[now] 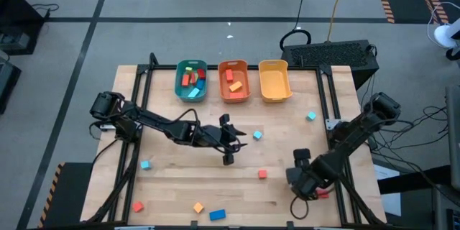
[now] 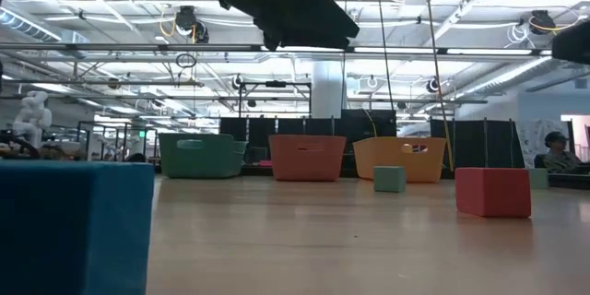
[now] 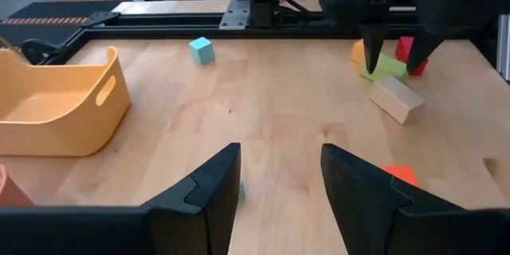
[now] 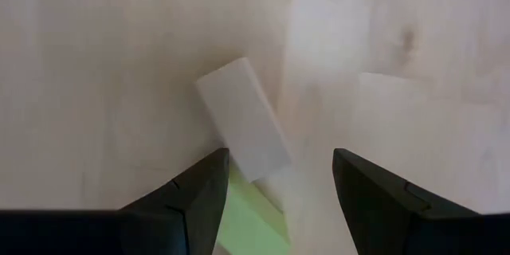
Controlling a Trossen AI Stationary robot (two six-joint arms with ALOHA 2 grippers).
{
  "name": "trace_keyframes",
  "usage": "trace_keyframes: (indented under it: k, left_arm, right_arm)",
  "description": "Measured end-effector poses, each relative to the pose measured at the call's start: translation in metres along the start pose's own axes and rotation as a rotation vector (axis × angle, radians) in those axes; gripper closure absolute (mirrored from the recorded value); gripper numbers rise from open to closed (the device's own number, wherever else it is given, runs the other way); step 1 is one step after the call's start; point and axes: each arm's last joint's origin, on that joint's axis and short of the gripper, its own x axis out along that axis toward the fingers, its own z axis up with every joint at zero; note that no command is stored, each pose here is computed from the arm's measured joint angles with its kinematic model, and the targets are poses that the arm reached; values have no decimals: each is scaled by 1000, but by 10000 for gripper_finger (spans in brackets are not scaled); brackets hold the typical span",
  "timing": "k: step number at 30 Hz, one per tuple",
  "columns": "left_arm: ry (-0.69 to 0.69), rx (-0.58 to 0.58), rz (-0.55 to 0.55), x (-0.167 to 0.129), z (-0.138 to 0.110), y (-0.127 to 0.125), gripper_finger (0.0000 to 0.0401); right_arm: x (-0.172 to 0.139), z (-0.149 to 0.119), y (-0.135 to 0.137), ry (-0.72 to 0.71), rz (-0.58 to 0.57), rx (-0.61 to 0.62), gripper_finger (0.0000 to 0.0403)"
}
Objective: Sort blocks by size
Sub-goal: Put the brown thick rectangular block into the orange bin
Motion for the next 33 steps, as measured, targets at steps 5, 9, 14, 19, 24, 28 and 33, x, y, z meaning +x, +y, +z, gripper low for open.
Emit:
trace_keyframes:
  k: [5, 9, 14, 19, 24, 28, 33]
  left_arm:
    - [17, 7, 1, 0, -2, 0, 223]
    - [19, 9, 1, 0, -2, 0, 223]
    - [38, 14, 3, 0, -4, 0, 223]
    - [39, 14, 3, 0, -4, 0, 223]
    - [40, 26, 2, 0, -4, 0, 223]
    - [52, 71, -16, 0, -5, 0, 223]
    - [66, 87, -18, 3, -9, -1, 223]
  right_arm:
    - [3, 2, 8, -53, 8, -23, 193]
    - [16, 3, 10, -51, 10, -36, 193]
    - [31, 3, 14, 10, 0, -64, 193]
    - [46, 3, 16, 71, -15, -89, 193]
    - [52, 4, 15, 78, -45, -81, 220]
    - [52, 7, 12, 6, -127, -48, 277]
    - [51, 14, 3, -86, -238, -13, 293]
